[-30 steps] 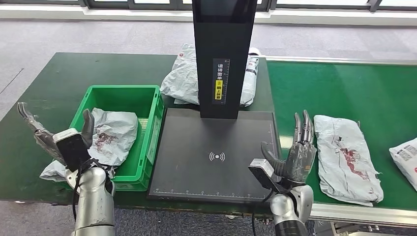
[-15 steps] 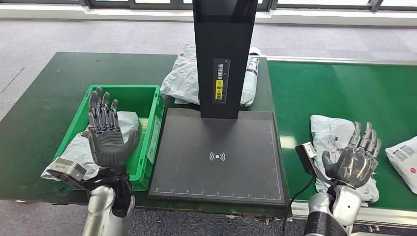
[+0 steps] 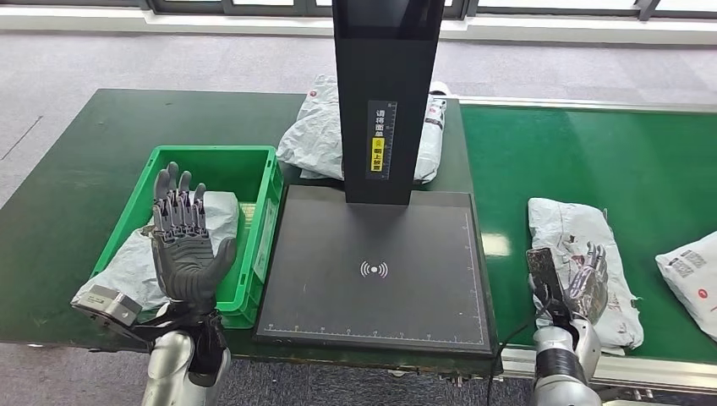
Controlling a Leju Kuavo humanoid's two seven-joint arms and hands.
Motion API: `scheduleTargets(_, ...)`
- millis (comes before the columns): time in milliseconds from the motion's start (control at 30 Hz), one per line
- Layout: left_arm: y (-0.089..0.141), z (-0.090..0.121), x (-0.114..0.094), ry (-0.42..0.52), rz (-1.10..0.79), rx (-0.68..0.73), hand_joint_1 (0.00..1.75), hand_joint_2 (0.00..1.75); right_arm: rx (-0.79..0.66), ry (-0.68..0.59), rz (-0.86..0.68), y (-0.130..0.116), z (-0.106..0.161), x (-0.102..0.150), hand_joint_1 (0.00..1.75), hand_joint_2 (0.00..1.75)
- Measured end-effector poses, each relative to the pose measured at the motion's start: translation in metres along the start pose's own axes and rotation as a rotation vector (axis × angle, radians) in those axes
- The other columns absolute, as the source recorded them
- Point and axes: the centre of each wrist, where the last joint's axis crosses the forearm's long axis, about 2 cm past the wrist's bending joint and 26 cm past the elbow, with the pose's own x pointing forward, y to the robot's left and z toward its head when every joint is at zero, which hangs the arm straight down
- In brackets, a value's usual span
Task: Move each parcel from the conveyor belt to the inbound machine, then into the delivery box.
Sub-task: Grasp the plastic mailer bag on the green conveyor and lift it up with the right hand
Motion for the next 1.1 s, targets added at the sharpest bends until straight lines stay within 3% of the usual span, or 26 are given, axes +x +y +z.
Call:
scheduleTargets(167, 0.004, 0.005, -0.004, 0.024, 0.001, 0.005, 0.00, 1.75, 0.037, 0.076, 0.000, 0.002, -0.001, -0.004, 0.00, 1.75)
scheduleTargets(200, 0.005, 0.005, -0.005, 0.028, -0.001, 0.006, 0.00, 1.75, 0.046, 0.096, 0.012, 0.002, 0.000, -0.005, 0.07, 1.75)
scheduleTargets(300, 0.006, 0.007, -0.006, 0.038, -0.009, 0.004, 0.00, 1.75, 0.093, 0.170, 0.058, 0.003, 0.001, -0.008, 1.38, 1.75)
scheduleTargets(333, 0.006, 0.008, -0.007, 0.042, -0.012, 0.002, 0.00, 1.75, 0.113, 0.192, 0.074, 0.003, 0.002, -0.009, 1.75, 1.75)
scheduleTargets(833, 0.007, 0.012, -0.011, 0.066, -0.044, 0.008, 0.00, 1.75, 0.206, 0.228, 0.186, 0.006, 0.002, -0.008, 1.75, 1.75)
scheduleTargets(900, 0.007, 0.012, -0.011, 0.066, -0.049, 0.013, 0.00, 1.75, 0.188, 0.165, 0.191, 0.007, 0.002, -0.006, 1.75, 1.75)
scheduleTargets(1100, 0.007, 0.012, -0.010, 0.063, -0.055, 0.016, 0.00, 1.75, 0.074, -0.188, 0.192, 0.022, 0.010, 0.021, 1.75, 1.75)
